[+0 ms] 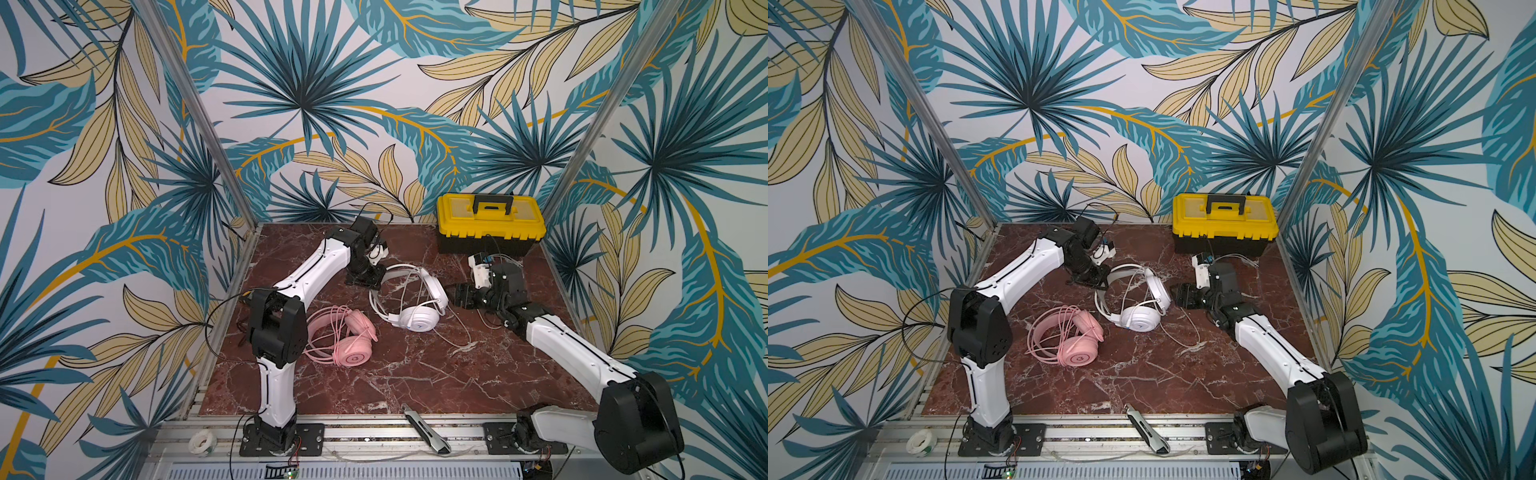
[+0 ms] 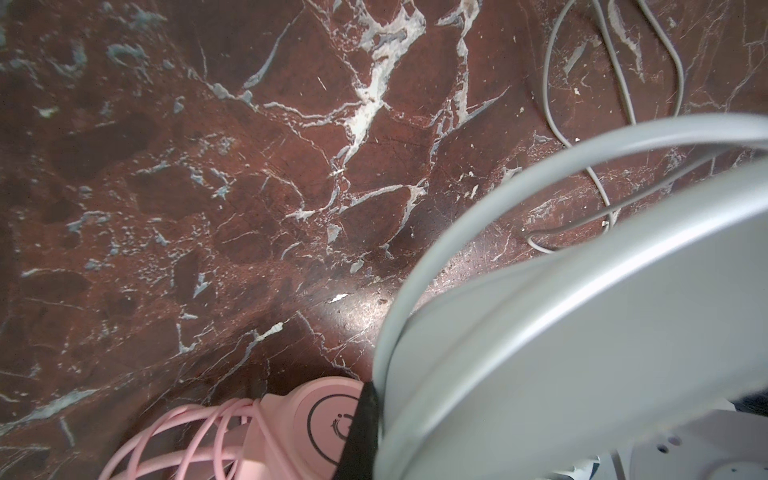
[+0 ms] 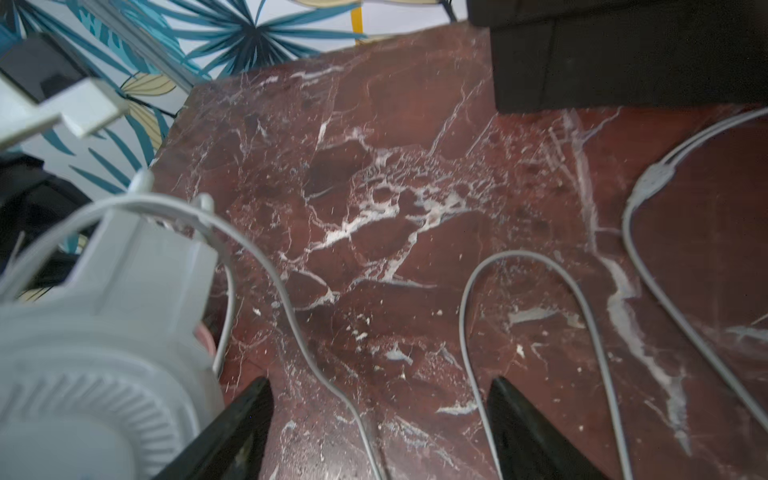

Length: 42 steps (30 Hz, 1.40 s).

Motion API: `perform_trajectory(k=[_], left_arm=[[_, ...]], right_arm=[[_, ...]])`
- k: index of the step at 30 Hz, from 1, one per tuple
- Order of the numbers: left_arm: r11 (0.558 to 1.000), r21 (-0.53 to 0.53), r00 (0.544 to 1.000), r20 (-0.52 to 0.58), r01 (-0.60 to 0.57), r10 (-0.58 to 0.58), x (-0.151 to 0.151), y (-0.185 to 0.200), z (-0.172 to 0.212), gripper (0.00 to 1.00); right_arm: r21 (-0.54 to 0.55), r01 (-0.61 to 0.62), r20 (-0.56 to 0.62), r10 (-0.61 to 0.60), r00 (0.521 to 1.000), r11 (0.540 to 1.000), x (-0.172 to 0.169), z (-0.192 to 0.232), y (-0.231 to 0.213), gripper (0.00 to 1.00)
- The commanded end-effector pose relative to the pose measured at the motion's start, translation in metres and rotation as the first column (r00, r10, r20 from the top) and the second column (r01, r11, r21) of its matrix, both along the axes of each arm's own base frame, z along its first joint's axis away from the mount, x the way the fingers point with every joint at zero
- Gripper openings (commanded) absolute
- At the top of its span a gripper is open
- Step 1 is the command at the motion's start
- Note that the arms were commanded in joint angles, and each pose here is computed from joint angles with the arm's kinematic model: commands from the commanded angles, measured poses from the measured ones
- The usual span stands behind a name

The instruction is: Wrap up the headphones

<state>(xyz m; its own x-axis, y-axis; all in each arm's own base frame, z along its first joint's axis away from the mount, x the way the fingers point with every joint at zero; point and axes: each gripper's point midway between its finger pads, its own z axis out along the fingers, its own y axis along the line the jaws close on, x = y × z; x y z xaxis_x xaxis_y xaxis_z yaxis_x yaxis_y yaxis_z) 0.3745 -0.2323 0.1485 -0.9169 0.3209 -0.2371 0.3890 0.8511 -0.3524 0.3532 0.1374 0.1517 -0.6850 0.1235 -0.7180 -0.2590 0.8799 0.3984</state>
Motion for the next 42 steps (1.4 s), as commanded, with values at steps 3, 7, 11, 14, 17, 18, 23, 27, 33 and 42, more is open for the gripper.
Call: perform_trajectory(k=[3, 7, 11, 14, 17, 18, 23, 27, 33, 42], left_arm=[[0.993, -0.122, 0.998, 0.054, -0.01, 0.016, 0.006, -0.012, 0.045, 0.0], [0.99, -0.144, 0.998, 0.058, -0.009, 0.018, 0.006, -0.015, 0.051, 0.0], [0.987, -0.16, 0.998, 0.058, -0.01, 0.019, 0.006, -0.017, 0.056, 0.0], [0.986, -0.164, 0.998, 0.056, -0.011, 0.021, 0.005, -0.018, 0.057, 0.0], [0.987, -0.162, 0.998, 0.053, -0.015, 0.024, 0.005, -0.017, 0.056, 0.0], [0.987, -0.161, 0.998, 0.052, -0.018, 0.026, 0.005, -0.017, 0.056, 0.0], [0.983, -0.182, 0.998, 0.053, -0.025, 0.036, 0.006, -0.018, 0.062, 0.0], [0.979, -0.195, 0.997, 0.047, -0.056, 0.066, 0.011, -0.018, 0.067, 0.0], [0.964, -0.236, 0.991, 0.021, -0.12, 0.129, 0.019, -0.016, 0.075, 0.0], [0.938, -0.291, 0.979, 0.016, -0.19, 0.203, 0.031, -0.008, 0.09, 0.0]], right_arm=[[0.13, -0.06, -0.034, 0.065, 0.997, 0.99, -0.013, -0.024, 0.019, 0.82], [0.171, -0.095, -0.018, 0.099, 0.995, 0.981, -0.016, -0.038, 0.031, 0.81], [0.177, -0.148, -0.01, 0.152, 0.988, 0.973, -0.014, -0.049, 0.05, 0.81], [0.19, -0.141, 0.005, 0.142, 0.99, 0.972, -0.006, -0.056, 0.053, 0.81], [0.221, -0.139, 0.019, 0.139, 0.99, 0.965, 0.003, -0.058, 0.058, 0.8], [0.23, -0.134, 0.018, 0.134, 0.991, 0.964, 0.005, -0.059, 0.059, 0.8], [0.26, -0.127, -0.017, 0.137, 0.99, 0.957, 0.01, -0.075, 0.065, 0.74], [0.295, -0.14, -0.041, 0.159, 0.986, 0.945, 0.01, -0.086, 0.072, 0.62], [0.304, -0.178, -0.071, 0.208, 0.976, 0.936, -0.001, -0.097, 0.082, 0.56], [0.37, -0.228, -0.126, 0.292, 0.948, 0.901, -0.014, -0.118, 0.101, 0.47]])
